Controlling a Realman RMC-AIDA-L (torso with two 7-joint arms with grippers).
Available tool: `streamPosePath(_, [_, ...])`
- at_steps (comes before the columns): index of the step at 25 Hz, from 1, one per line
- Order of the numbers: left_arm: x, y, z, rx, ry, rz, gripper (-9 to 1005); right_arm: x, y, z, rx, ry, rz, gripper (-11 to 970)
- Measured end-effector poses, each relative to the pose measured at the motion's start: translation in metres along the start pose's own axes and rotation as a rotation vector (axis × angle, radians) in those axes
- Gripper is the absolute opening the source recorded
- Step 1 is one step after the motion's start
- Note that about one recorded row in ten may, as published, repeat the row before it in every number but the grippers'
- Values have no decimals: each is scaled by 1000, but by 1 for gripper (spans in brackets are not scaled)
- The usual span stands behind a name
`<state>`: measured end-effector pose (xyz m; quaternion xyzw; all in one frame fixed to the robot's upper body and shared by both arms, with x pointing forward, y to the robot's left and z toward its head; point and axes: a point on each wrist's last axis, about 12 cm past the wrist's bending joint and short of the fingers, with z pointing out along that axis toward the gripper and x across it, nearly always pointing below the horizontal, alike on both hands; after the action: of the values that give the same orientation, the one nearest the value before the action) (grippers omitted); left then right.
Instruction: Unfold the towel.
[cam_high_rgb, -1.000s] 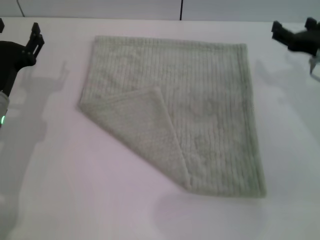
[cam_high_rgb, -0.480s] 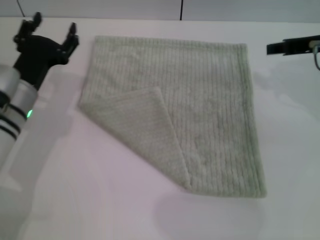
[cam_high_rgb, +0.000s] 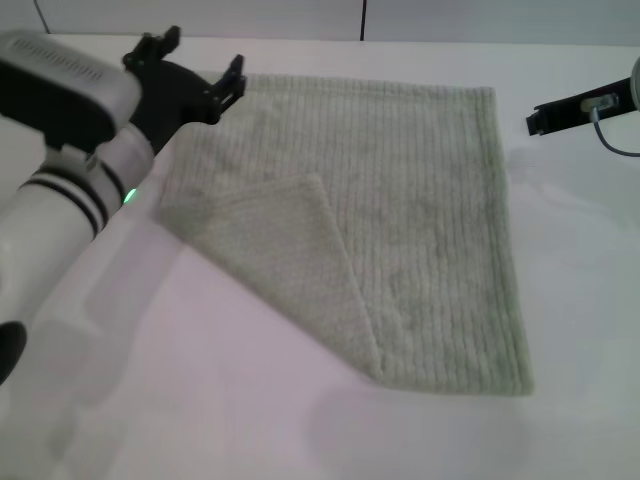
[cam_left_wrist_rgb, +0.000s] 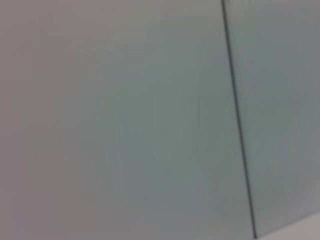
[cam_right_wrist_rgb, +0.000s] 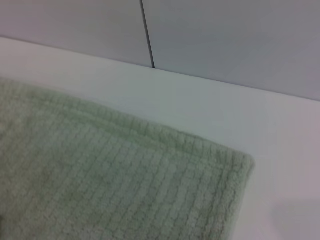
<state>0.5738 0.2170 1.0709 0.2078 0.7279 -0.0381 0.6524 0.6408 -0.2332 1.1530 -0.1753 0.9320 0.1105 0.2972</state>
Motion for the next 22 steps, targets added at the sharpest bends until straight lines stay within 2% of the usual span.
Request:
streamPosePath(1, [-8, -5, 4, 20, 39, 2, 801, 0, 1, 0, 1, 0, -3, 202])
streamPosePath(7, [-24, -18, 8, 64, 106, 1, 801, -1, -2, -1, 14, -36, 1, 79])
streamPosePath(8, [-33, -22, 8, 81, 134, 9, 801, -3, -3, 1, 21, -53, 7, -3])
streamPosePath(10, [-38, -24, 8, 88, 142, 14, 801, -3, -3, 2, 23, -60, 9, -2])
streamPosePath(16, [-68, -36, -1, 139, 205, 58, 801, -3, 3, 20, 20, -44, -8, -1])
streamPosePath(17, [-72, -37, -3, 150, 234, 62, 801, -2, 3, 22, 20, -38, -8, -1])
streamPosePath(18, [-87, -40, -7, 177, 306, 75, 801, -1, 3, 25, 22, -33, -6, -1])
streamPosePath(20, [-92, -40, -9, 185, 323, 79, 801, -1, 2, 26, 24, -36, -5, -1])
streamPosePath(22, [-106, -43, -14, 210, 382, 97, 802, -3, 0, 26, 36, -59, 1, -1])
